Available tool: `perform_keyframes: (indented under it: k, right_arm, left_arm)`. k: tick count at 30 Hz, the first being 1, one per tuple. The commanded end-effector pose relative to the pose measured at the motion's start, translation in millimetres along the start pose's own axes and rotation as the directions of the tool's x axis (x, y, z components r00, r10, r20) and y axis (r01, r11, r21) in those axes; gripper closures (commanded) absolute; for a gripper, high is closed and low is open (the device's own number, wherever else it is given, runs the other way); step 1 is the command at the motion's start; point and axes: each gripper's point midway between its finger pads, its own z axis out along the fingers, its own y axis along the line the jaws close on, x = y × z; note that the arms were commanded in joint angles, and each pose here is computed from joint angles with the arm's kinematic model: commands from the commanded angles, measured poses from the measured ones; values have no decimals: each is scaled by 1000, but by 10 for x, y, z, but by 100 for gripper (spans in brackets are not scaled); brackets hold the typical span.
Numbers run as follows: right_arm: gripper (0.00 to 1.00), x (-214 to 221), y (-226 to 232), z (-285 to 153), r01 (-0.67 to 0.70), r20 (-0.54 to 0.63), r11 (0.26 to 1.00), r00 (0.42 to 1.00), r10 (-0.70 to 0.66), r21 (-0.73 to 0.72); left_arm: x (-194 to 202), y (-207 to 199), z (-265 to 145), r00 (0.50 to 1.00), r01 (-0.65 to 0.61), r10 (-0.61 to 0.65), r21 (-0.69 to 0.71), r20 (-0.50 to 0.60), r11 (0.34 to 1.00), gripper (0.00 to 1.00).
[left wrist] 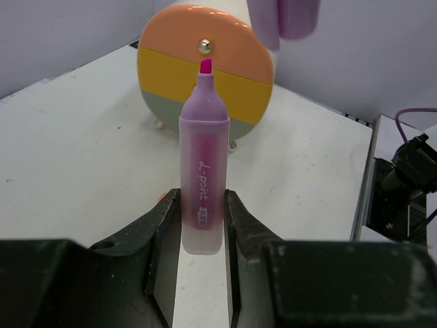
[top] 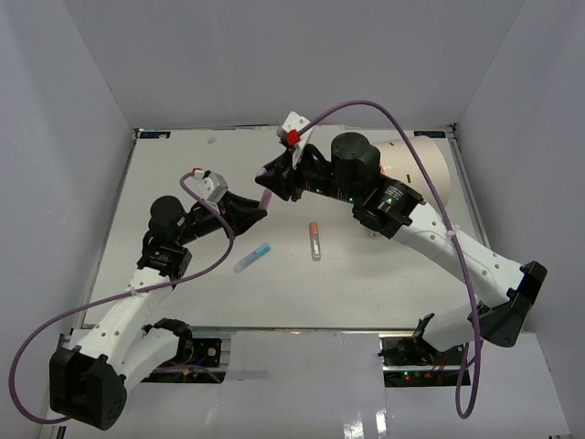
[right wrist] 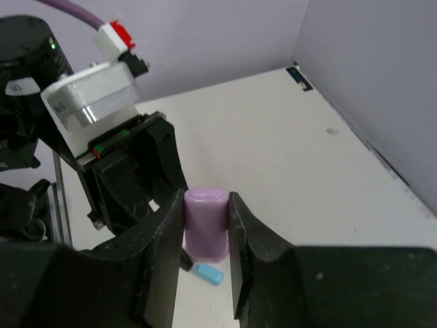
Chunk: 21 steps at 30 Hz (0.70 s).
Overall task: Sort the stationery into containers
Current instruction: Close the pen cap on the pen.
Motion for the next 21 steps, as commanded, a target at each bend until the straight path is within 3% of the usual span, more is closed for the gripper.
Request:
perform_keyframes:
  k: [1,8,21]
  right_arm:
    - [92,-731,36,-180,76,226,996,972,-63,-49]
    - [92,-861,67,-243,76,291,991,956,-40,-114]
    - [92,-547,193,-328,9,322,977,945,62,-215]
  left_arm:
    - [-245,-247,19,995,-79,68,150,76,985,99]
    - [-190,-332,-24,994,-83,68,186,83,979,100]
    - [-248,-427,-56,989,-15,-15,203,145,979,100]
